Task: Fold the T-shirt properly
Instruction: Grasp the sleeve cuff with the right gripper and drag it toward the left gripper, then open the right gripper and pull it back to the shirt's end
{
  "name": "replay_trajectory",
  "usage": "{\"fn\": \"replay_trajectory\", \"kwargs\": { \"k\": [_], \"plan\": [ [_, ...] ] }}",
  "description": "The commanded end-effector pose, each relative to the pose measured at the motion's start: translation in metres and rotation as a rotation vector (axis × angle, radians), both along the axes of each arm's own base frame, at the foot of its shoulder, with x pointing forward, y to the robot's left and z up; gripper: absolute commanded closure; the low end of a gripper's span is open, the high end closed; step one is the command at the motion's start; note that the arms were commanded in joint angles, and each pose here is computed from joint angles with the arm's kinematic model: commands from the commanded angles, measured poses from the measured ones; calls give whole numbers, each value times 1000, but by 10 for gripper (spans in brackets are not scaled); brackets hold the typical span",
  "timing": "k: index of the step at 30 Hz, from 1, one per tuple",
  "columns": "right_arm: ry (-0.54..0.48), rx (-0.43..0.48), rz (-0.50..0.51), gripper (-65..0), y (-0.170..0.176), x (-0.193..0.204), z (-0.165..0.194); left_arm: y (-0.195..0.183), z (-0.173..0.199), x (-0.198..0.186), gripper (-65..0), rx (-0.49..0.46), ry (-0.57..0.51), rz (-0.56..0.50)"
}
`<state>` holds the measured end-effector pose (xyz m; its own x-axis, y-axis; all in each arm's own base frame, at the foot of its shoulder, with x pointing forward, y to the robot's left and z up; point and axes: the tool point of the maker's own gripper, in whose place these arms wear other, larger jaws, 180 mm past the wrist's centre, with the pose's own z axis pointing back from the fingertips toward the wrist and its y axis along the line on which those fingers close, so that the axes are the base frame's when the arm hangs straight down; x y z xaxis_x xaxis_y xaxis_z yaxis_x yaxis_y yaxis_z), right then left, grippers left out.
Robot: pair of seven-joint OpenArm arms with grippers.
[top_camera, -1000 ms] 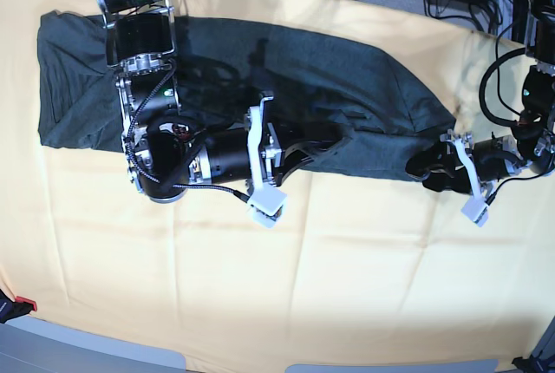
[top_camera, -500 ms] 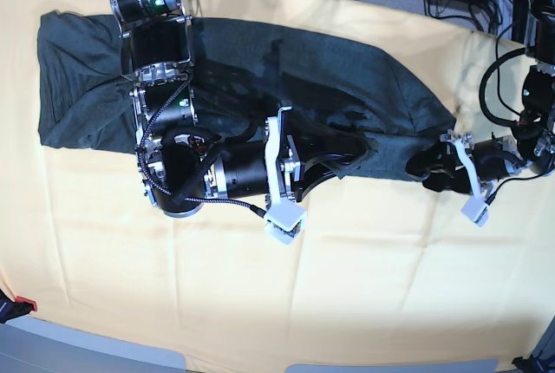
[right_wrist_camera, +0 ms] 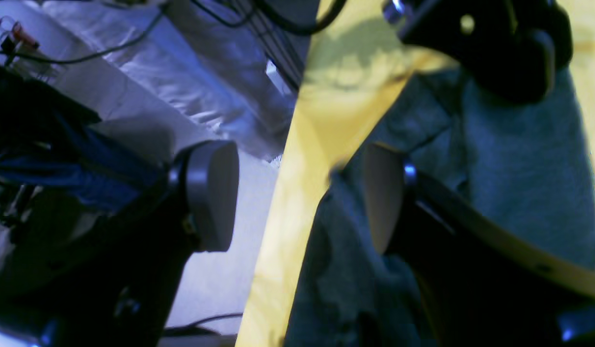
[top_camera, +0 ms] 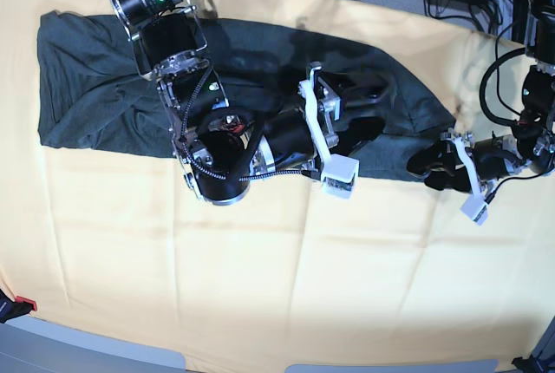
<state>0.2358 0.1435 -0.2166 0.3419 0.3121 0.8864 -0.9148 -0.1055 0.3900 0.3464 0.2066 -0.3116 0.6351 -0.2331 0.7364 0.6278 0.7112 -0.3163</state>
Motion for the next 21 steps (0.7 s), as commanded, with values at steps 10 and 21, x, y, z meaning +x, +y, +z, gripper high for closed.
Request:
{"fn": "replay_trajectory", "kwargs": {
  "k": [10,21],
  "plan": [
    [-200,146,-217,-415,-57,61,74,7,16,10,-360,14,-59,4],
    [-226,-91,-708,-415,-225,126,39,5,19,10,-360,-1,-62,6]
  ]
}}
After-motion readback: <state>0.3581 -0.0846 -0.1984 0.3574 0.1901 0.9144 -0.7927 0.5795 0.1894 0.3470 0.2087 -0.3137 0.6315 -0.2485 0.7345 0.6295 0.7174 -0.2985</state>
